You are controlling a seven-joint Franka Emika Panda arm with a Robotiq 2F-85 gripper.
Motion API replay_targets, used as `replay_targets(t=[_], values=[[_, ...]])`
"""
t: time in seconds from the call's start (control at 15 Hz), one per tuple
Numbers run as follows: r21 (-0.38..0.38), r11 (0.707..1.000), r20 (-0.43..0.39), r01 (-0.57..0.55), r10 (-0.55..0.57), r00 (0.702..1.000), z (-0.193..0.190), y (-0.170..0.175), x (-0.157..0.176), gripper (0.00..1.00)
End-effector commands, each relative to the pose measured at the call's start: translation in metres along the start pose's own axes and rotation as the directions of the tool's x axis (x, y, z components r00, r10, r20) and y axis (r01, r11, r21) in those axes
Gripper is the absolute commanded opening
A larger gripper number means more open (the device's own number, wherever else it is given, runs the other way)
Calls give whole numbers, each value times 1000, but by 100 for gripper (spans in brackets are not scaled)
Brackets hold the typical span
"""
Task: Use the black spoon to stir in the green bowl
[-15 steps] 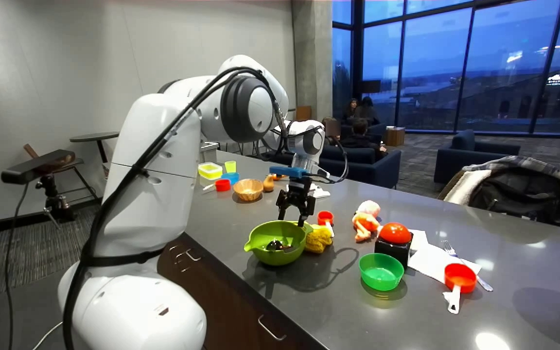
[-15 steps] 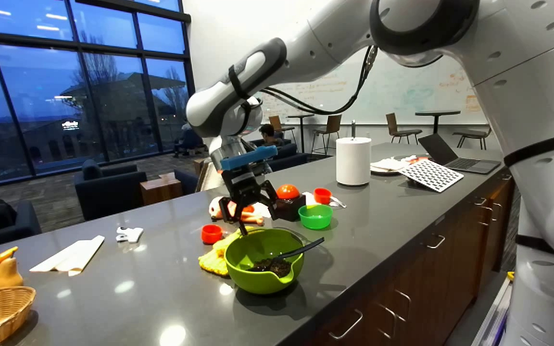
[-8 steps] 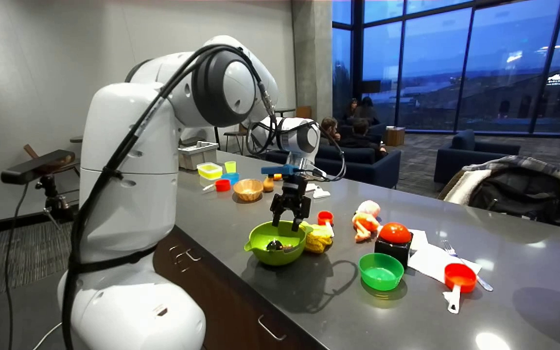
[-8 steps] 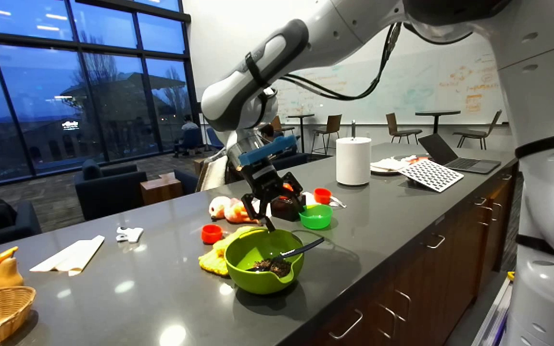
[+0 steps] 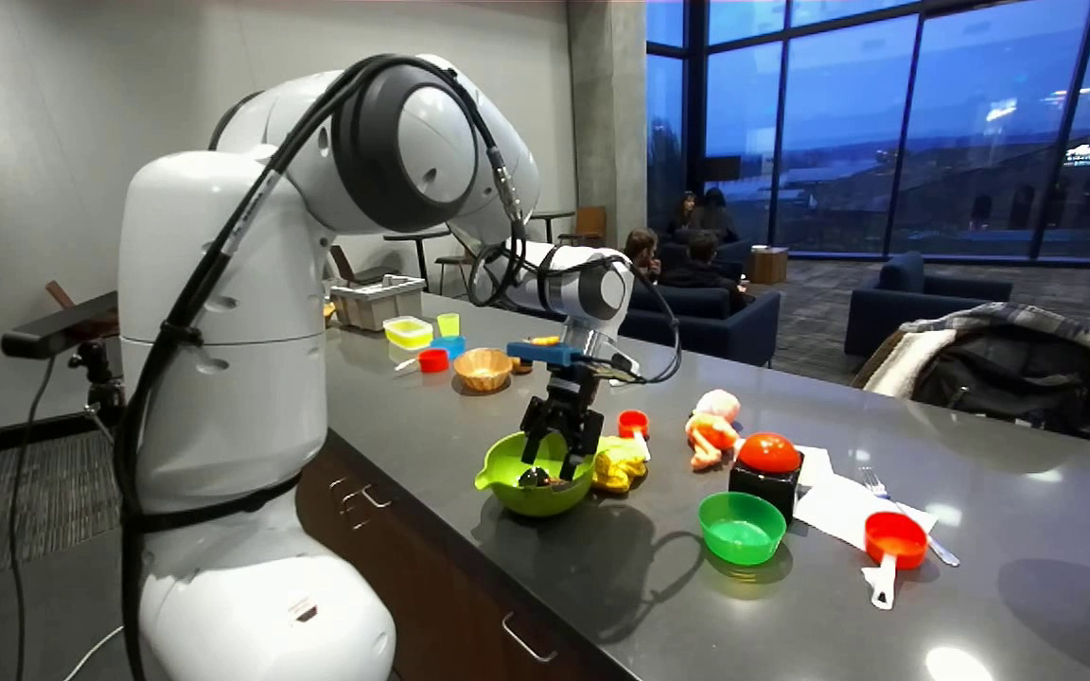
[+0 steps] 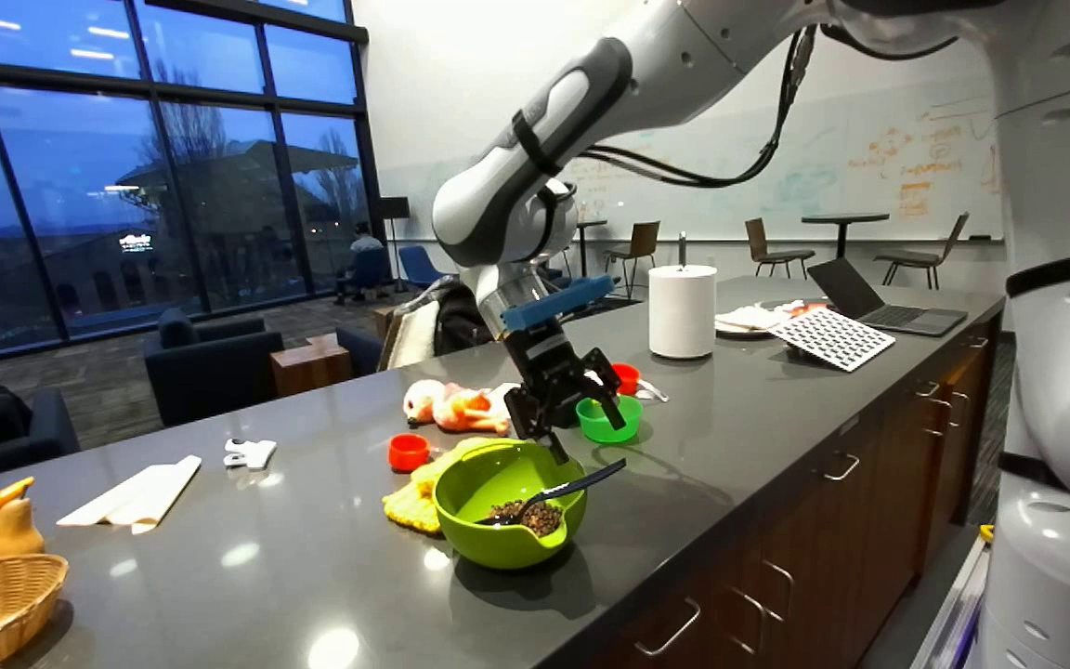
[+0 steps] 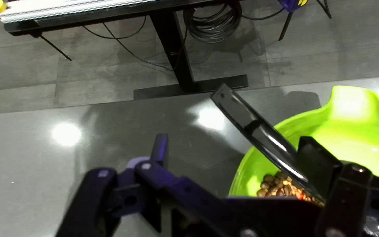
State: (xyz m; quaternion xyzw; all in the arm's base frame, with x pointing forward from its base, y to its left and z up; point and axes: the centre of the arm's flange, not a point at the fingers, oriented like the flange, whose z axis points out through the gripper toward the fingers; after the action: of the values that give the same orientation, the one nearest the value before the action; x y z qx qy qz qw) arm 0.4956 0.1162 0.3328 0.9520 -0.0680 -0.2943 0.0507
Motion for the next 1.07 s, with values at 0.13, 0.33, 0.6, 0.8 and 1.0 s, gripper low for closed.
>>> replay_targets(t=[0.13, 0.33, 0.6, 0.8, 1.0], values=[[56, 962, -109, 269, -262, 959, 8, 11, -12, 100], [52, 904, -142, 424, -414, 899, 1, 13, -12, 100], [120, 808, -135, 577, -563, 815, -7, 17, -12, 100], [154, 756, -128, 636, -623, 772, 0, 21, -11, 100], [172, 722, -128, 670, -658, 742, 8, 22, -10, 100]])
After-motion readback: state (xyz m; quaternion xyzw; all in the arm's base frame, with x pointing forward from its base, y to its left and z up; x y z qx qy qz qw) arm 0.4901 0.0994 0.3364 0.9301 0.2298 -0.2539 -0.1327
